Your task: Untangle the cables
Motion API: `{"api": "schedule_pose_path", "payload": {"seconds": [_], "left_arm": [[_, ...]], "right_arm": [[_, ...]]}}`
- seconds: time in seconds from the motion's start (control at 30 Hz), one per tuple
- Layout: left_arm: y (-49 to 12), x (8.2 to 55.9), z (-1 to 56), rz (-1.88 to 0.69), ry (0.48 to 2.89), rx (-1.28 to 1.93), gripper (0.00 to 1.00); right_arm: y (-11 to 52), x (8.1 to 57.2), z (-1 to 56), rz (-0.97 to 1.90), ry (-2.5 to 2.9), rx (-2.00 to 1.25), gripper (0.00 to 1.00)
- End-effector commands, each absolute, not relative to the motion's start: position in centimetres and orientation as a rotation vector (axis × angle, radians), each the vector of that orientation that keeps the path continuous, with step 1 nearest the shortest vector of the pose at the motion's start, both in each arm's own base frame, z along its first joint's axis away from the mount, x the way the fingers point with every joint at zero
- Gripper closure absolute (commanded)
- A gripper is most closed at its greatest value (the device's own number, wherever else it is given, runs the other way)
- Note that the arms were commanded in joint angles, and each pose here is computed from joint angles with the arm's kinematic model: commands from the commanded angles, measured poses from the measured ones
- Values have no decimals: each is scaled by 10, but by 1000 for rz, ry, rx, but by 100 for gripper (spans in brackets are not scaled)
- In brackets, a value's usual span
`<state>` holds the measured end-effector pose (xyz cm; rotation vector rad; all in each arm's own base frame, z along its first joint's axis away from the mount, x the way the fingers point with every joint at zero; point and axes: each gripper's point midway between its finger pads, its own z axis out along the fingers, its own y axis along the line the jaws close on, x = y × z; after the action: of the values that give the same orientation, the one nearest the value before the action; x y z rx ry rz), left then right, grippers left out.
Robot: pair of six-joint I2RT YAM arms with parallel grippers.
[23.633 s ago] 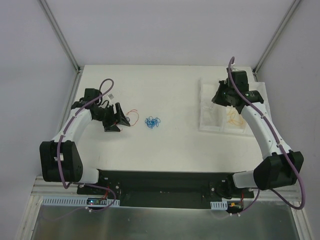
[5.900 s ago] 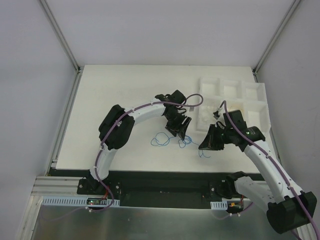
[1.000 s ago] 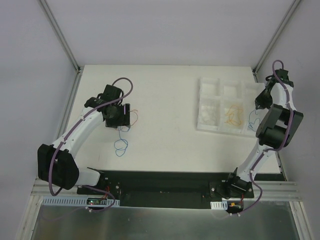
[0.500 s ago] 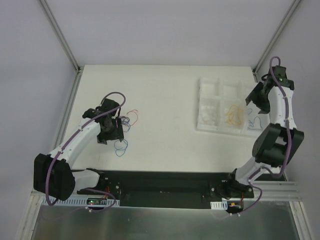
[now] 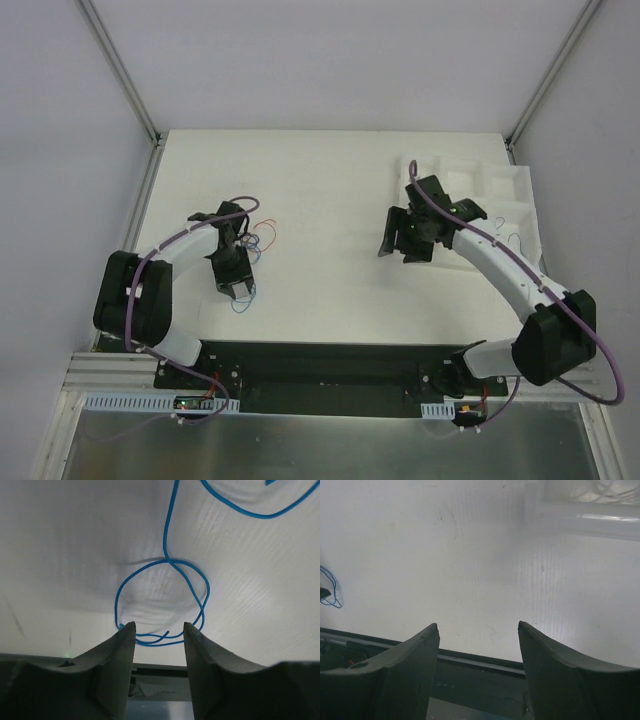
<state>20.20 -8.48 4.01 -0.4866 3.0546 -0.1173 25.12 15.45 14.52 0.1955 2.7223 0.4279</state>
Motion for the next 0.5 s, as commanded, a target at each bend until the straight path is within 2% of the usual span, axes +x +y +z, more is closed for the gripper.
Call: {"api": "schedule_pose_path", "payload": {"seconds": [0.0, 0.03, 0.1, 0.27, 0.37, 0.47], "left_arm": [[-111, 183, 20, -332, 3152, -621, 68], [-117, 183, 18, -383, 3147, -620, 77], [-132, 183, 23, -543, 3141, -561, 87], [-178, 188, 62, -959, 3058, -198, 100], [-209, 191, 94, -1132, 2940, 38, 100], [-233, 198, 123, -1185, 2812, 235, 100]], "right_arm": [[194, 257, 158, 492, 2734, 82, 34], [201, 256, 162, 502, 2732, 34, 34], [215, 252, 162, 525, 2736, -52, 34], [249, 230, 140, 637, 2801, -195, 34], [282, 217, 137, 776, 2801, -315, 33], [304, 211, 140, 882, 2793, -386, 33]]}}
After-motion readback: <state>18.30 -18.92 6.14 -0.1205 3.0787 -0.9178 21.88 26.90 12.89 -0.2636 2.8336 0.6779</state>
